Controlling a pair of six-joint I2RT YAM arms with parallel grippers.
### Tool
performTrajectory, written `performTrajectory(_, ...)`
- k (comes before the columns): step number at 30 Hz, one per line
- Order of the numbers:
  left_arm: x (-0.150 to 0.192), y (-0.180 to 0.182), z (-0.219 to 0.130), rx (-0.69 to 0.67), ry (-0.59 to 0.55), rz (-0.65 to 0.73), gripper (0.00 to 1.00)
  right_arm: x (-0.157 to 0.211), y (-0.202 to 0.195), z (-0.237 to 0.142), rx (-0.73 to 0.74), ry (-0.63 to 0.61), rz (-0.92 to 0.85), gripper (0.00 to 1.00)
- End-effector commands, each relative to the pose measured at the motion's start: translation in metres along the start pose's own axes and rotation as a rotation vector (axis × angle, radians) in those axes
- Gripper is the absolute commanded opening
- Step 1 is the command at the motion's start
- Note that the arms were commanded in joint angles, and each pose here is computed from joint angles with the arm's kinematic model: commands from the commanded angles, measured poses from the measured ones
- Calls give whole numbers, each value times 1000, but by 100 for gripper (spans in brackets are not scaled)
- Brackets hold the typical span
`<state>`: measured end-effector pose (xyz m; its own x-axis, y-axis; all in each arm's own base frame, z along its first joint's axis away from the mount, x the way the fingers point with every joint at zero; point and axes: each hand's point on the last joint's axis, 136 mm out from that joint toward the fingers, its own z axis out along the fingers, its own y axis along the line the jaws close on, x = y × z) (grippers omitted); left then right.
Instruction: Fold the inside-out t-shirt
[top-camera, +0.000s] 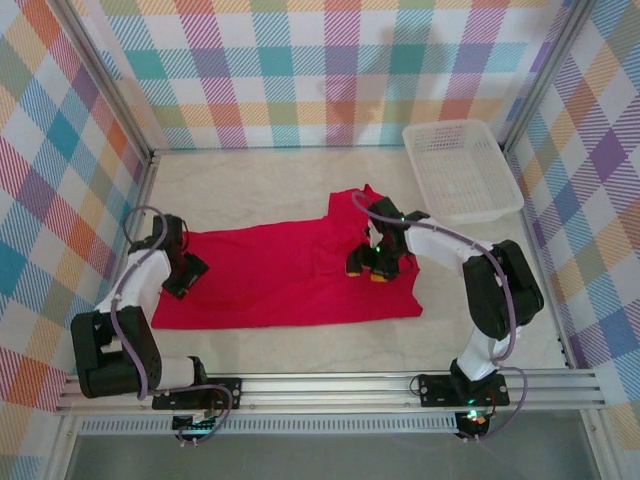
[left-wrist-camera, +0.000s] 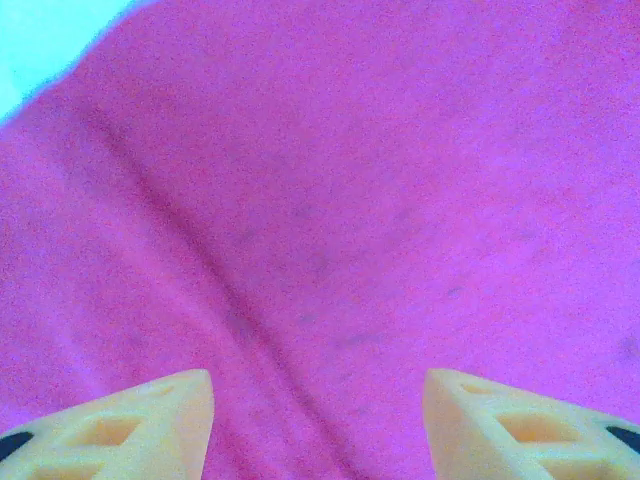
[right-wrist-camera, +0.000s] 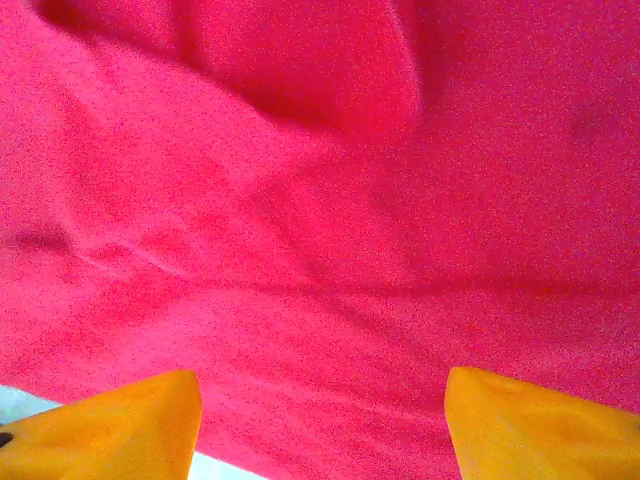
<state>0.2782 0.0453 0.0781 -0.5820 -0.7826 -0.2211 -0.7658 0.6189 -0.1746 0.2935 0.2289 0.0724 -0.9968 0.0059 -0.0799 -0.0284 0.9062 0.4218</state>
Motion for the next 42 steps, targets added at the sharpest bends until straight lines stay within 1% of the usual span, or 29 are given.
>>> performTrajectory(1,-34,-21,-9,-22,-50,19,58,-73,12,-35,43,-233,-23,66)
performTrajectory(3,-58,-36,-6,-58,-70,26,59,-117,4,-42,106,-325,-3,66)
performTrajectory(5,-77,-48,1,-99,-54,37,59,-154,-2,-45,145,-384,18,66)
performTrajectory(6,-86,-56,7,-111,-43,43,59,-174,-6,-42,156,-392,32,66)
performTrajectory(8,-98,-67,20,-135,-21,52,59,-203,-12,-33,174,-388,58,67)
performTrajectory(11,-111,-75,39,-169,15,68,59,-238,-24,-18,211,-377,67,67)
performTrajectory(16,-129,-72,58,-234,21,80,59,-276,-35,6,230,-365,52,67)
performTrajectory(19,-136,-71,70,-228,40,59,59,-281,-36,24,190,-335,60,66)
performTrajectory(23,-140,-77,86,-221,67,58,59,-276,-29,37,105,-303,100,58)
performTrajectory(25,-139,-80,95,-213,86,57,59,-276,-25,42,61,-302,110,49)
performTrajectory(26,-137,-80,100,-214,97,58,59,-275,-24,42,51,-301,119,40)
performTrajectory(27,-137,-80,105,-218,106,60,59,-275,-24,41,45,-301,124,28)
performTrajectory(29,-133,-79,112,-224,126,61,57,-277,-22,39,39,-304,127,12)
performTrajectory(31,-130,-78,115,-224,138,60,56,-280,-21,32,30,-318,126,2)
performTrajectory(32,-129,-79,115,-219,141,60,54,-282,-20,27,24,-325,128,0)
performTrajectory(33,-129,-79,115,-214,141,59,51,-285,-19,21,13,-334,129,0)
performTrajectory(34,-129,-80,114,-206,141,57,44,-287,-18,16,5,-342,130,0)
performTrajectory(37,-130,-86,109,-179,137,53,16,-295,-9,-8,-27,-383,116,0)
performTrajectory(39,-130,-90,104,-157,137,48,1,-298,-3,-22,-55,-401,109,0)
performTrajectory(42,-132,-96,91,-129,120,45,0,-299,7,-46,-87,-425,91,0)
